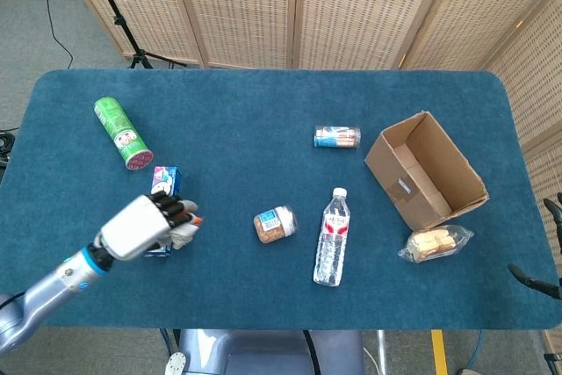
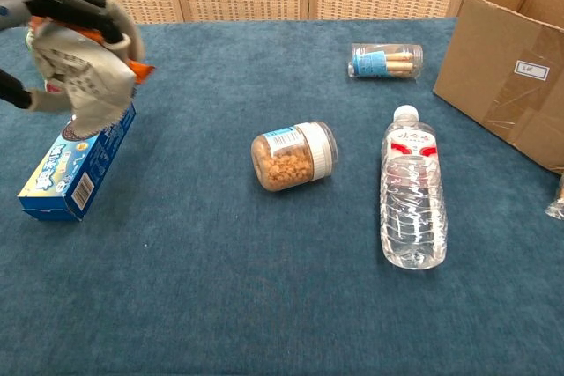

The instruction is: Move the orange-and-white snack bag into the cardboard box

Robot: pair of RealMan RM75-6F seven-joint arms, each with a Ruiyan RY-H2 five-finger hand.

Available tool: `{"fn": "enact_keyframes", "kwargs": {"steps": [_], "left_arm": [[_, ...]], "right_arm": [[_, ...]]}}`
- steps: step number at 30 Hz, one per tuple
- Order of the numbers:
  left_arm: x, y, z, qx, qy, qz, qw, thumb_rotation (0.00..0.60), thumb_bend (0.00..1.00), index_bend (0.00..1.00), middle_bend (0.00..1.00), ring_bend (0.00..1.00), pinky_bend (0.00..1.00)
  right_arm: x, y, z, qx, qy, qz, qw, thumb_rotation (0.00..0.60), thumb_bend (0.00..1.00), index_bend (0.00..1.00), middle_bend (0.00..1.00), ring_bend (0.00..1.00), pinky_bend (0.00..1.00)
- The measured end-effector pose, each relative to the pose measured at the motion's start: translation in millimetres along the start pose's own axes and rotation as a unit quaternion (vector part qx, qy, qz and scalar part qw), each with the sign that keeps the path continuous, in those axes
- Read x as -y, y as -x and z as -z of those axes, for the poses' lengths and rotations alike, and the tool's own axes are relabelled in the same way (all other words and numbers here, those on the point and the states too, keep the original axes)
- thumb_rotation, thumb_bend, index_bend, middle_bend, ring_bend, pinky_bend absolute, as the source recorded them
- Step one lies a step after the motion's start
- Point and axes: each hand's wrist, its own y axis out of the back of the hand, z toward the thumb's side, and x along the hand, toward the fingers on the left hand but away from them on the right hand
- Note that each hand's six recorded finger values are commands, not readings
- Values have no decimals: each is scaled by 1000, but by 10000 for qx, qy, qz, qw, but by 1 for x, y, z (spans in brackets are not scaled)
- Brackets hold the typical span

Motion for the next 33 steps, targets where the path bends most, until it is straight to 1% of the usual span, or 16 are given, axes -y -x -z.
{"fn": "enact_keyframes", "kwargs": {"steps": [1, 3, 4, 7, 10, 13, 14, 16, 18, 19, 22, 24, 26, 27, 30, 33], "left_arm": [[1, -12, -11, 280, -192, -2, 9994, 600, 326, 641, 431, 419, 536], [5, -29, -28, 689, -468, 17, 9965, 600, 316, 640, 431, 417, 536], [9, -39, -39, 937, -639, 47, 9935, 600, 312, 641, 431, 416, 536], [19, -60, -60, 1451, -1030, 104, 9840, 600, 302, 641, 431, 416, 536], [28, -77, -77, 1752, -1157, 124, 9776, 600, 291, 640, 431, 416, 536], [38, -92, -93, 1988, -1266, 177, 9717, 600, 256, 640, 431, 415, 536], [41, -96, -97, 2050, -1305, 196, 9698, 600, 227, 640, 431, 415, 536], [50, -106, -105, 2153, -1402, 258, 9661, 600, 133, 635, 413, 412, 535], [57, -113, -109, 2181, -1465, 310, 9644, 600, 21, 574, 325, 375, 535], [60, -117, -111, 2174, -1482, 326, 9642, 600, 5, 540, 287, 353, 535], [64, -125, -115, 2108, -1480, 301, 9658, 600, 0, 376, 131, 235, 535], [65, -128, -117, 2036, -1378, 305, 9688, 600, 0, 159, 17, 73, 479], [65, -131, -118, 1906, -1188, 330, 9739, 600, 0, 29, 0, 2, 393], [64, -131, -119, 1850, -1104, 329, 9760, 600, 0, 2, 0, 0, 360], [53, -129, -120, 1700, -803, 256, 9818, 600, 0, 0, 0, 0, 318], [34, -120, -111, 1446, -508, 75, 9882, 600, 0, 0, 0, 0, 283]], "right_arm": [[0, 0, 1, 11, 1, 4, 10000, 600, 0, 0, 0, 0, 0], [0, 1, 1, 28, 0, 7, 10000, 600, 0, 0, 0, 0, 0], [-1, 1, 2, 36, 3, 6, 10000, 600, 0, 0, 0, 0, 0], [-1, 2, 3, 60, 4, 10, 10000, 600, 0, 0, 0, 0, 0], [-1, 3, 3, 76, 11, 12, 10000, 600, 0, 0, 0, 0, 0], [-1, 4, 5, 99, 11, 7, 10000, 600, 0, 0, 0, 0, 0], [-1, 4, 5, 106, 13, 1, 9999, 600, 0, 0, 0, 0, 0], [-1, 5, 6, 116, 13, -15, 9999, 600, 0, 0, 0, 0, 0], [0, 5, 6, 121, 13, -29, 9999, 600, 0, 0, 0, 0, 0], [0, 5, 7, 127, 13, -34, 9999, 600, 0, 0, 0, 0, 0], [0, 6, 8, 143, 25, -55, 9999, 600, 0, 0, 0, 0, 0], [0, 7, 8, 143, 25, -65, 9999, 600, 0, 0, 0, 0, 0], [0, 6, 8, 145, 26, -69, 9999, 600, 0, 0, 0, 0, 0], [0, 6, 8, 146, 23, -75, 9999, 600, 0, 0, 0, 0, 0], [1, 6, 8, 145, 11, -89, 9999, 600, 0, 0, 0, 0, 0], [2, 5, 7, 122, -6, -100, 9999, 600, 0, 0, 0, 0, 0]]}}
